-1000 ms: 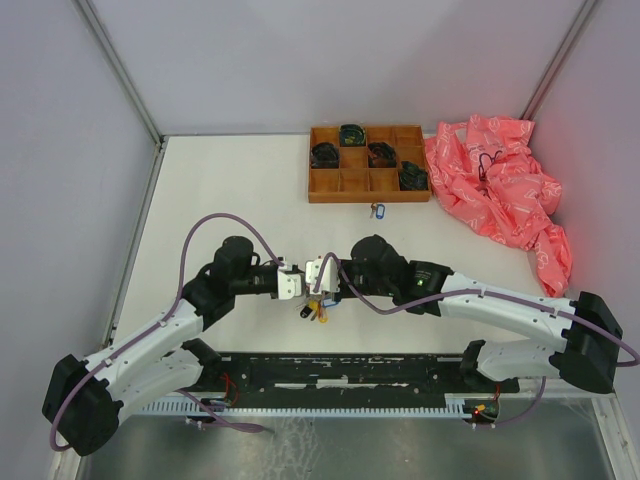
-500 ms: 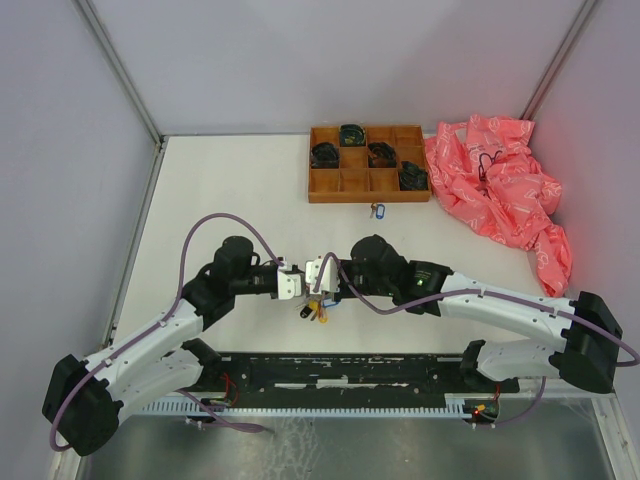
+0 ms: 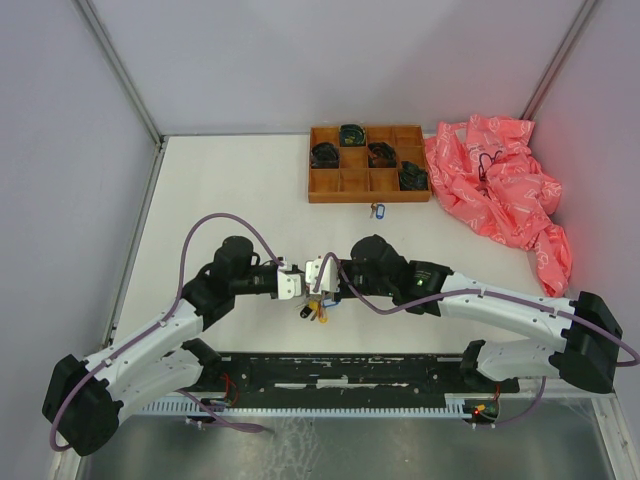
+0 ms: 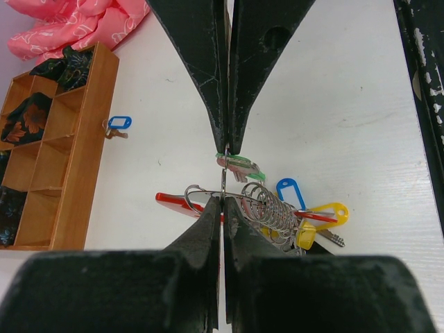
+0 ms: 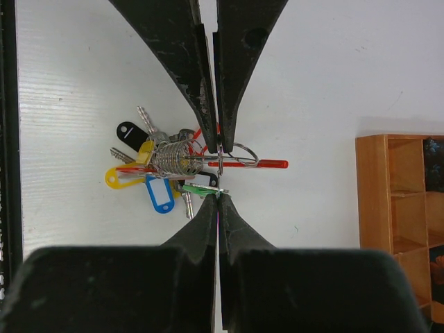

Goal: Put the keys on the keyring

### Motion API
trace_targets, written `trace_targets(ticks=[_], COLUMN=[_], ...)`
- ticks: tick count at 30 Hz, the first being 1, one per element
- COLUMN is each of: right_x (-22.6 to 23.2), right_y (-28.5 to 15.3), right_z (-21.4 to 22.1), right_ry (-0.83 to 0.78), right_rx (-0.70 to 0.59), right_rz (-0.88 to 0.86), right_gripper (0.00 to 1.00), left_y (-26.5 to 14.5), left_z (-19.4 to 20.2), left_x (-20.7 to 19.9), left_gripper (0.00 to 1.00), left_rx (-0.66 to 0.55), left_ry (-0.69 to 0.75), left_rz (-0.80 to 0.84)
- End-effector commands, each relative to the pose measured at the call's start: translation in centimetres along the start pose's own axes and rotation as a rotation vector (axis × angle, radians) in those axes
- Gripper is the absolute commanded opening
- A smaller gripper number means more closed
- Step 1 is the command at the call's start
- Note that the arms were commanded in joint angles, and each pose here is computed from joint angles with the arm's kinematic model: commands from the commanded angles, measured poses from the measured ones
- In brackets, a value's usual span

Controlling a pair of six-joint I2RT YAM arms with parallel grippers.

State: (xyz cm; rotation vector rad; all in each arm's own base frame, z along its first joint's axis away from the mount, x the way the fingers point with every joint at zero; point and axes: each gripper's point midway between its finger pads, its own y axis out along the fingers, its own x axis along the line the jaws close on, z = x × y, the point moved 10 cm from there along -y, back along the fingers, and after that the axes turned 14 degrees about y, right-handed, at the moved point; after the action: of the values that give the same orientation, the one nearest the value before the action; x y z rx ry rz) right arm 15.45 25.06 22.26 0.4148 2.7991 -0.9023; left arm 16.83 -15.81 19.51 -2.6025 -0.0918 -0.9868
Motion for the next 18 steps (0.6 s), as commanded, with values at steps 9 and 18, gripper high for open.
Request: trace_targets(ticks=[9,18], right_x=[-0.04,0.02], right_y=[1.25,1.58], right_z=[-0.63,-0.77], right_ry=[0.002,0.004], right_rx=[0.011,-0.002], right_rz=[0.040,0.033], right_gripper=[0.01,0.01], left_y=[0.47,0.57], left_z=[-2.17,-2.26], left_x=[1.74,1.72], left_gripper=[0.03,0.03], left_rx=[-0.112,-0.125], left_ry=[0.079,0.075], left_rz=[-0.031,-0.024])
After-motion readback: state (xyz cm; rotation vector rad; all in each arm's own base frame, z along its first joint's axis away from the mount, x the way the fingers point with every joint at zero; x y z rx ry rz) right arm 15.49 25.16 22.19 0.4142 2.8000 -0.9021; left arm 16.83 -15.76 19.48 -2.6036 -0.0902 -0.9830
